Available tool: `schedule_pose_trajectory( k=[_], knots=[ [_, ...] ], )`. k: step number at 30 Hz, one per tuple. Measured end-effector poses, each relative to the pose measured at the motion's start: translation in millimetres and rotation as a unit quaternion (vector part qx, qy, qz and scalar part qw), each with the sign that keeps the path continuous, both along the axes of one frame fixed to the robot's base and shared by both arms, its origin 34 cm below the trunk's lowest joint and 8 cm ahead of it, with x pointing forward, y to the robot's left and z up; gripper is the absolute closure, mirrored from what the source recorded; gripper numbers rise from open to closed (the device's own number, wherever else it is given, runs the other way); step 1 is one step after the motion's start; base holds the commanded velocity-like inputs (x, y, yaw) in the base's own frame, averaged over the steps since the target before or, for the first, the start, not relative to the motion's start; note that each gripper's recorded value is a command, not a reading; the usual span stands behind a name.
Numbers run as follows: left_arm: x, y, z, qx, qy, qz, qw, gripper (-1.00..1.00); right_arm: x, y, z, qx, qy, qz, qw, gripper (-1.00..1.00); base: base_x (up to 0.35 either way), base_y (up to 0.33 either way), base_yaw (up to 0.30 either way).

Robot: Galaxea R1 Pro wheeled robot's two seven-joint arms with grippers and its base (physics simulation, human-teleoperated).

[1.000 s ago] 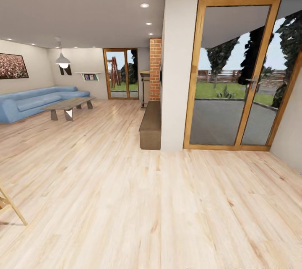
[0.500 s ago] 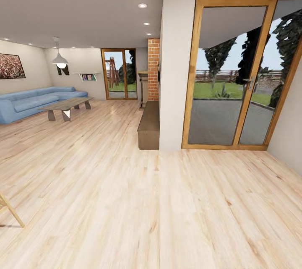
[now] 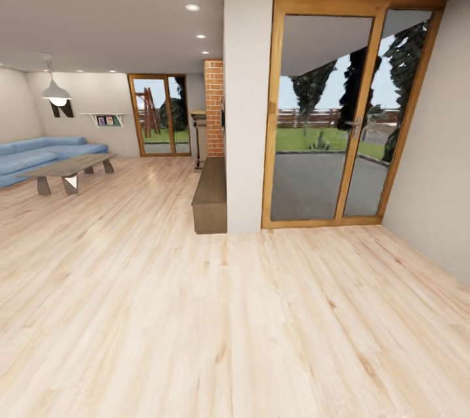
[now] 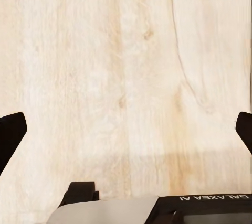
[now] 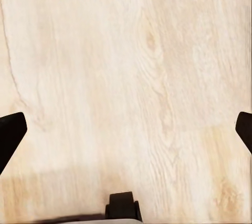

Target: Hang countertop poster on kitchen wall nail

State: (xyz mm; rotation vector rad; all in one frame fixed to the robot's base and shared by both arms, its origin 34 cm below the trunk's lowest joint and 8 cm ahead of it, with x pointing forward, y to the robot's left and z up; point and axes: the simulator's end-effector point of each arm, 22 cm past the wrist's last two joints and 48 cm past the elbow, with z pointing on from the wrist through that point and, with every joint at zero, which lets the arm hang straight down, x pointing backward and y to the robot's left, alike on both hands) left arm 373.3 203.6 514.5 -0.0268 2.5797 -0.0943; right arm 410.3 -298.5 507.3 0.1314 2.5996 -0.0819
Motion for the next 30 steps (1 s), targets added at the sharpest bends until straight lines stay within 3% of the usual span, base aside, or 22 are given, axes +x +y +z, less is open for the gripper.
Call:
schedule_pose_trajectory(
  k=[14, 23, 30],
  knots=[
    [-0.2, 0.0, -0.1, 0.000, 0.001, 0.000, 1.0000, -1.00, 0.0, -0.8, 0.0, -0.001, 0.000, -0.001, 1.0000, -1.00, 0.000, 0.000, -0.298],
    [-0.3, 0.0, -0.2, 0.000, 0.001, 0.000, 1.0000, -1.00, 0.0, -1.1, 0.1, -0.001, 0.000, -0.001, 1.0000, -1.00, 0.000, -0.186, -0.102],
    [-0.3, -0.1, -0.2, 0.000, 0.001, 0.000, 1.0000, -1.00, -0.2, -1.1, 0.0, -0.001, 0.000, -0.001, 1.0000, -1.00, 0.000, -0.055, -0.255]
  ],
)
